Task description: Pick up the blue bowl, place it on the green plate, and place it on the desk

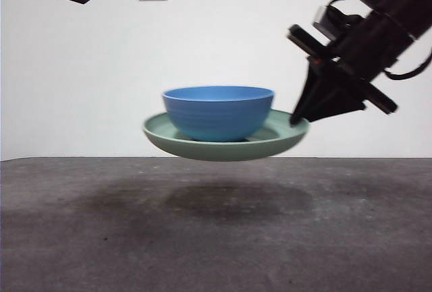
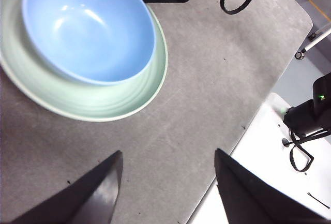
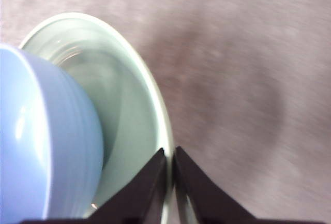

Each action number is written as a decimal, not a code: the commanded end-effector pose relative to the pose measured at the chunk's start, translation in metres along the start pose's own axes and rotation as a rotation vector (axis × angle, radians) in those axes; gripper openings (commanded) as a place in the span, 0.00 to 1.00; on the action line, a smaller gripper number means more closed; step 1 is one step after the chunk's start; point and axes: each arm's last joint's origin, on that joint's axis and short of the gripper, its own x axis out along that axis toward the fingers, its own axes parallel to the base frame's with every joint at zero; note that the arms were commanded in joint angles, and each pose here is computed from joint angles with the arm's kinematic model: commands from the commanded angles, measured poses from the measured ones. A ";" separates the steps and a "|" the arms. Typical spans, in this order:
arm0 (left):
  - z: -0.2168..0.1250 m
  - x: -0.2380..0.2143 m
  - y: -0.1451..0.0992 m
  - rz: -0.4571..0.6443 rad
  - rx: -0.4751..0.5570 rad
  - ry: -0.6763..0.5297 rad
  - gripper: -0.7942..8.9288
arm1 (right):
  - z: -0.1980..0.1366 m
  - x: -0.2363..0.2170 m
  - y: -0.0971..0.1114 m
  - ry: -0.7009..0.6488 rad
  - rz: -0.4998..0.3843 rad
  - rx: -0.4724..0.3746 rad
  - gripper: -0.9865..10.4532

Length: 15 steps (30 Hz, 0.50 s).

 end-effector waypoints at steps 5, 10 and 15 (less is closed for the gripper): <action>0.002 0.001 -0.001 -0.009 0.018 -0.002 0.38 | 0.002 0.017 0.011 -0.019 0.028 0.036 0.10; 0.002 0.001 -0.001 -0.008 0.017 0.000 0.38 | -0.003 0.035 0.007 0.008 0.020 0.052 0.10; 0.001 0.001 -0.001 -0.008 0.010 0.011 0.38 | -0.009 0.055 -0.001 0.033 0.016 0.082 0.10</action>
